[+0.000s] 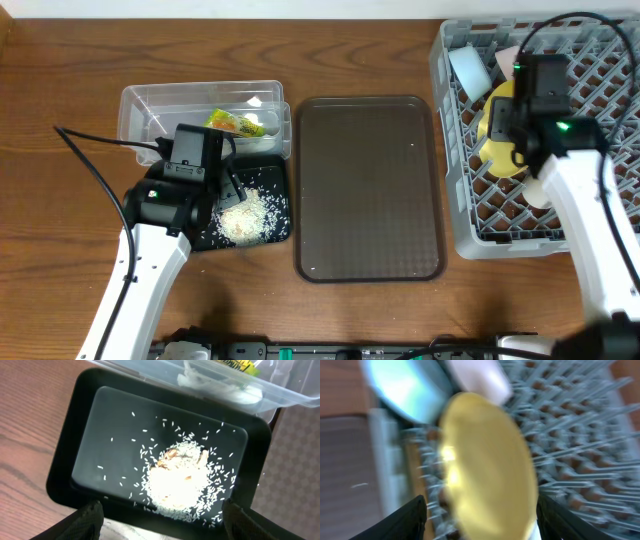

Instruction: Sort waste into correct bins and load items into the dishwasher rack

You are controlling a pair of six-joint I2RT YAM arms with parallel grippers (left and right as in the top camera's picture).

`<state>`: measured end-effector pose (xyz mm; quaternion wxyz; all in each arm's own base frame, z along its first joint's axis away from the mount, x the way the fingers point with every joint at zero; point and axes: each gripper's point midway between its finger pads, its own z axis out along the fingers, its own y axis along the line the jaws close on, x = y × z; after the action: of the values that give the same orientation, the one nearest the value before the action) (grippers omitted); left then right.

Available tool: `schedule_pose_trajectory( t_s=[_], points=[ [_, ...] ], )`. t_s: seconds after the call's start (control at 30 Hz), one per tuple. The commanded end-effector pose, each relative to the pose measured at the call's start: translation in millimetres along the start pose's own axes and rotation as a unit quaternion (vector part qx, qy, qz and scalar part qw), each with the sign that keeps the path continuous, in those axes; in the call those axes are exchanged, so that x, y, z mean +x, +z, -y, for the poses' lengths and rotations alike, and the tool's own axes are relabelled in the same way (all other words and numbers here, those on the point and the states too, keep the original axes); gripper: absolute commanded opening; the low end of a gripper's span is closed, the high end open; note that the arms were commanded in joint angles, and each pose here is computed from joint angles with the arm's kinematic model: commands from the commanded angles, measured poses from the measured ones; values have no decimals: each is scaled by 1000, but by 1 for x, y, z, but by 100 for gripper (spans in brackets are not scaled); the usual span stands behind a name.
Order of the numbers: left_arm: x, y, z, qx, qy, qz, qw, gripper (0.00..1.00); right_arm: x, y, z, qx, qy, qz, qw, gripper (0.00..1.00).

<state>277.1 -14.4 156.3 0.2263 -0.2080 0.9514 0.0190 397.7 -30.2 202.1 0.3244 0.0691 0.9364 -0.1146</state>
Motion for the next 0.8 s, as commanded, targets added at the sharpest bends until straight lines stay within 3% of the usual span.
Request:
schedule_pose_trajectory(
  t_s=[0.0,0.17,0.3,0.4,0.5,0.67,0.7,0.73,0.77],
  points=[
    [-9,-2,0,-1,-4,15,1000,79,2,-33,-24,-137,36,-1,990,70],
    [-9,-2,2,2,54,16,998,83,43,-35,-20,-140,32,-82,986,73],
    [20,-4,16,57,99,-52,992,86,65,-35,-28,-160,37,-112,980,76],
    [38,-7,14,65,103,-91,988,82,84,-34,-31,-170,41,-122,977,77],
    [49,-12,6,63,121,-97,986,72,102,-36,-29,-169,44,-109,979,82],
    [59,-30,-4,92,116,-37,988,72,122,-53,-22,-169,48,-32,984,93],
    [61,-35,-7,100,113,-20,988,72,124,-58,-20,-171,49,-13,984,99],
    [65,-39,-10,109,109,-1,988,76,127,-65,-18,-173,51,11,983,99],
    [67,-44,-13,118,101,17,988,88,128,-70,-17,-174,53,28,983,99]
  ],
)
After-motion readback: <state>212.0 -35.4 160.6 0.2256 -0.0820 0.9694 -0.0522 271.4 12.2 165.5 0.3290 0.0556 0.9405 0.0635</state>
